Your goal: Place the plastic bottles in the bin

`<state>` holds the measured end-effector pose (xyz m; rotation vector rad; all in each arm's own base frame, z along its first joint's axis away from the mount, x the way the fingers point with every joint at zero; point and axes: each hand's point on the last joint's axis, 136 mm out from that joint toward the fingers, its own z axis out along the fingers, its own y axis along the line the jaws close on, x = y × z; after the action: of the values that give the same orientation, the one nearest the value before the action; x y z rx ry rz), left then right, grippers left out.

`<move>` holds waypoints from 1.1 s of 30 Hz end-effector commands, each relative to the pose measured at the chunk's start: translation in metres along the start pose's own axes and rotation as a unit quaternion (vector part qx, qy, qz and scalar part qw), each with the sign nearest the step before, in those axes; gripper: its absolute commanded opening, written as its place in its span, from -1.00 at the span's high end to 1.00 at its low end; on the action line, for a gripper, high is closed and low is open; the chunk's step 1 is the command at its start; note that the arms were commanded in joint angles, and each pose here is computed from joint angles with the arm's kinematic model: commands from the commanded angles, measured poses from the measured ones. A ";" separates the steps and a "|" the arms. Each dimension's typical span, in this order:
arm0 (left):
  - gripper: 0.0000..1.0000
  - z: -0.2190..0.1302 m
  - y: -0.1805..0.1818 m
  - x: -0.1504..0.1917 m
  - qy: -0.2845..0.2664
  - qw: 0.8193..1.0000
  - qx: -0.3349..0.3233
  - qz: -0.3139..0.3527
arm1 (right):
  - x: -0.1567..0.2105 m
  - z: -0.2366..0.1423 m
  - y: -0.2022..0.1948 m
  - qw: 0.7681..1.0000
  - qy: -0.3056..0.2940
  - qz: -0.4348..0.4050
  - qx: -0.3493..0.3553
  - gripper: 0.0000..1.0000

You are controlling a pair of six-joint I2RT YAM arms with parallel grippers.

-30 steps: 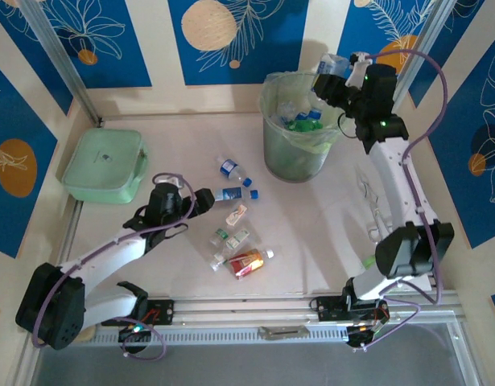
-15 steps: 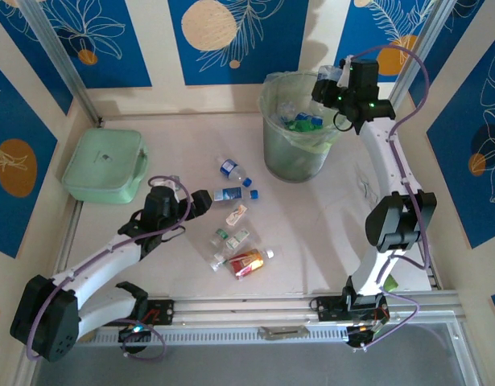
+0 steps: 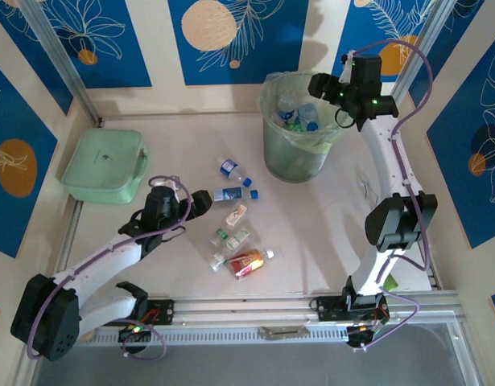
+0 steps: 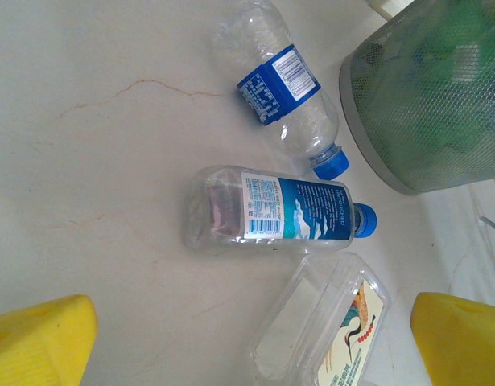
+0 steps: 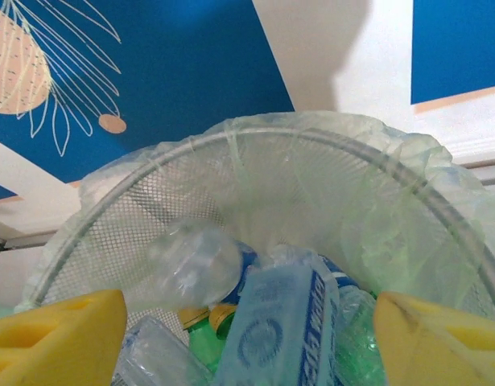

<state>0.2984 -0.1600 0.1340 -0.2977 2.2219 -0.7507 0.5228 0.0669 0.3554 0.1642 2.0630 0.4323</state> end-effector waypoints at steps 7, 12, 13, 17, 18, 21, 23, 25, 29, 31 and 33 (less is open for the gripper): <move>-0.99 0.001 0.000 -0.005 -0.005 1.000 -0.001 0.007 | -0.003 -0.076 0.049 0.997 -0.037 -0.025 -0.057 -0.74; -0.99 0.001 -0.018 -0.004 0.013 0.998 0.034 0.044 | 0.042 -0.098 0.073 0.993 -0.018 -0.021 -0.111 -0.95; -0.99 0.001 -0.021 -0.002 0.022 0.997 0.041 0.054 | 0.053 -0.101 0.077 0.992 -0.010 -0.017 -0.121 -0.99; -1.00 -0.002 -0.033 0.010 0.062 0.991 0.063 0.101 | 0.103 -0.104 0.083 0.987 0.036 0.017 -0.154 -0.98; -1.00 -0.002 -0.036 0.013 0.071 0.989 0.065 0.115 | 0.116 -0.104 0.083 0.986 0.047 0.028 -0.158 -0.98; -0.99 -0.001 -0.037 0.021 0.099 0.981 0.051 0.161 | 0.150 -0.102 0.082 0.981 0.074 0.056 -0.170 -0.98; -0.99 0.002 -0.038 0.021 0.107 0.975 0.039 0.191 | 0.167 -0.101 0.082 0.978 0.085 0.070 -0.176 -0.98; -1.00 0.010 -0.039 0.015 0.108 0.970 0.025 0.218 | 0.182 -0.100 0.079 0.976 0.093 0.086 -0.177 -0.98; -0.99 0.035 -0.044 -0.006 0.092 0.970 -0.005 0.226 | 0.203 -0.097 0.075 0.975 0.107 0.101 -0.167 -0.98; -0.99 0.052 -0.047 -0.016 0.095 0.973 -0.029 0.207 | 0.211 -0.096 0.072 0.975 0.113 0.103 -0.159 -0.98; -0.99 0.070 -0.053 -0.025 0.099 0.976 -0.044 0.187 | 0.215 -0.096 0.070 0.977 0.115 0.102 -0.148 -0.98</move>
<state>0.3455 -0.2186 0.1387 0.2104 2.3915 -0.5582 0.3270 0.1711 0.2414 0.1271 2.2265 0.9056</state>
